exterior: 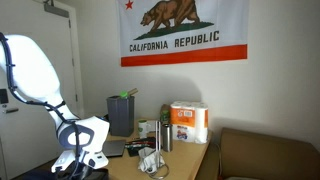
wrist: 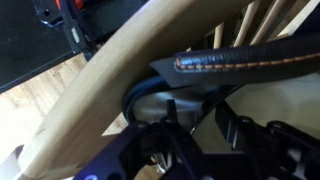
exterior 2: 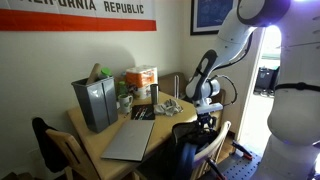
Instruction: Place the bowl on the table
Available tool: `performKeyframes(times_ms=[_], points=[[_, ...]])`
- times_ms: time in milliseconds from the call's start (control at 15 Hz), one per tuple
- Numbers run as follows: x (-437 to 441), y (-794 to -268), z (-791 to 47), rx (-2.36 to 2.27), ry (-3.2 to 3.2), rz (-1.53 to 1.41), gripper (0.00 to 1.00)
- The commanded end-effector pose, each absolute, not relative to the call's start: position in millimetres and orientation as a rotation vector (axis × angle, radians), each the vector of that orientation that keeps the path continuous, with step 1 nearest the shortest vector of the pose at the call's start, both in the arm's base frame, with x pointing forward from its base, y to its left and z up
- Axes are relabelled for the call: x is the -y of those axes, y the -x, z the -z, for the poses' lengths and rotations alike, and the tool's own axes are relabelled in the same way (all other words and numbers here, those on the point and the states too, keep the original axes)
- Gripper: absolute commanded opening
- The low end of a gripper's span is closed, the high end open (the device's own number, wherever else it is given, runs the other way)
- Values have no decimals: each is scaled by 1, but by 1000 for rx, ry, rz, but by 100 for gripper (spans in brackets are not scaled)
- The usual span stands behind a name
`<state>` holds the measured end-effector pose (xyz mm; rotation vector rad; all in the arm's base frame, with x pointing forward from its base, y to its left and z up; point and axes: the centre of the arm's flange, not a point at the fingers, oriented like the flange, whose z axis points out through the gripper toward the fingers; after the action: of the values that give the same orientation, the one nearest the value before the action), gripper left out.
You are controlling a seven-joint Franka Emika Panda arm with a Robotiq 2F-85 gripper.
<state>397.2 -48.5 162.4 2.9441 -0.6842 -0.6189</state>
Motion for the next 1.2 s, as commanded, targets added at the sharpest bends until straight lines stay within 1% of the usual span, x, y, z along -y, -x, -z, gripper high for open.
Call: performKeyframes(times_ms=[0,67,133,267,400,533,600,800,1133], points=[[46,-393,-161,693,-2909,569,12],[45,-394,-162,685,-2911,556,7],[44,-397,-165,687,-2910,539,6],[42,-404,-172,675,-2911,498,8],[38,-416,-186,669,-2927,431,6],[34,-430,-201,646,-2947,372,7],[31,-438,-213,633,-2964,343,6],[21,-458,-251,605,-3013,229,7],[-1,-471,-310,491,-3115,83,6]])
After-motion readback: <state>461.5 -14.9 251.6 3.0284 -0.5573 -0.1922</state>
